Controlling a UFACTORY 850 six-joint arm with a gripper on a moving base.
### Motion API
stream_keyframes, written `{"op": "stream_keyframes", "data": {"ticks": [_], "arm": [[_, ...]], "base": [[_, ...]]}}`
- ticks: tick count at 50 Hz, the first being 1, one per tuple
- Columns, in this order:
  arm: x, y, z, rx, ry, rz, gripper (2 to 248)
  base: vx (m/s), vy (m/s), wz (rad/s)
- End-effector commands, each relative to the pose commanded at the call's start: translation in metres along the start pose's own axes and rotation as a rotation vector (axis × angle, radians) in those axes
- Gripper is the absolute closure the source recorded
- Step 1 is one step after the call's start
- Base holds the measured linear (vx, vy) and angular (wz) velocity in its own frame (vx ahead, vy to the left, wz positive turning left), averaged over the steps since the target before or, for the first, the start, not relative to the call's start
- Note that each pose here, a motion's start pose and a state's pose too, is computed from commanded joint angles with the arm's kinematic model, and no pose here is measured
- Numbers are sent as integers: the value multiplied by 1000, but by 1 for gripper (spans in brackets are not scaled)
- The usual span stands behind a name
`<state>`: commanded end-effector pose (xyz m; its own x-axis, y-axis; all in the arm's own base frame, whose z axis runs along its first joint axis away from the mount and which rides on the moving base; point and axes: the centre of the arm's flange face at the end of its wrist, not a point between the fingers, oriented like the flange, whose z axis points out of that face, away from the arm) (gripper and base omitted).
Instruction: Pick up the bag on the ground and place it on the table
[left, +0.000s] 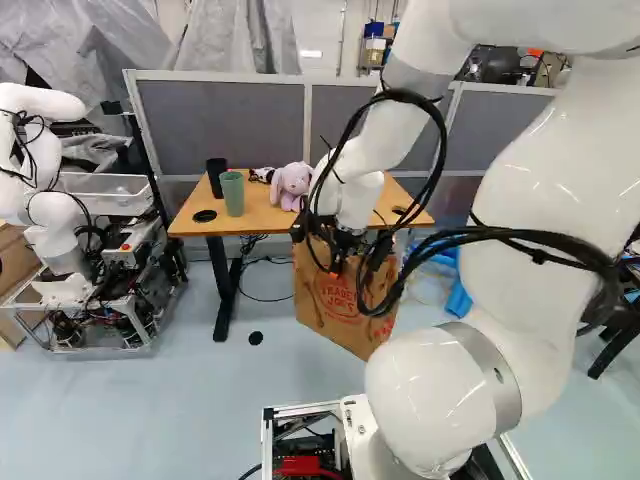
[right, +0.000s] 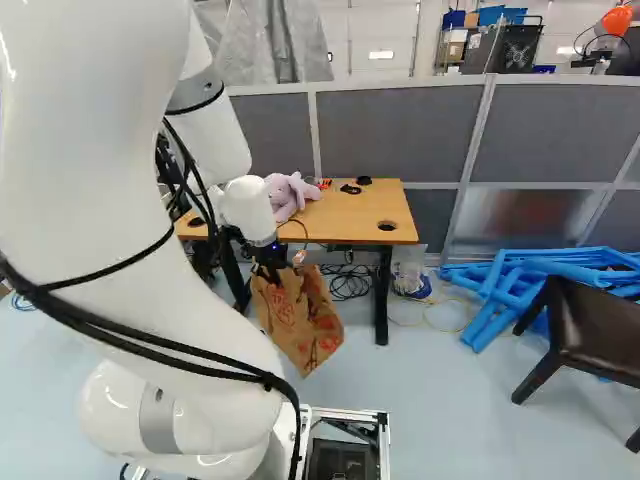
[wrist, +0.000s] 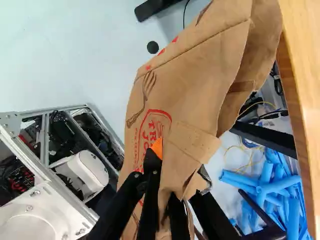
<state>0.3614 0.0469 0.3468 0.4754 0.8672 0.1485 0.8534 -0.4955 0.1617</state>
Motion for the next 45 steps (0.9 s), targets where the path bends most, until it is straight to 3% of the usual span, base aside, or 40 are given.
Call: {"op": "stream_keyframes", "data": {"ticks": [19, 45], "arm": [[-1, 3, -25, 21, -7, 10, 229], [4, 19, -57, -51, 42, 22, 229]], "base": [[0, 0, 0], [0, 0, 0]]}}
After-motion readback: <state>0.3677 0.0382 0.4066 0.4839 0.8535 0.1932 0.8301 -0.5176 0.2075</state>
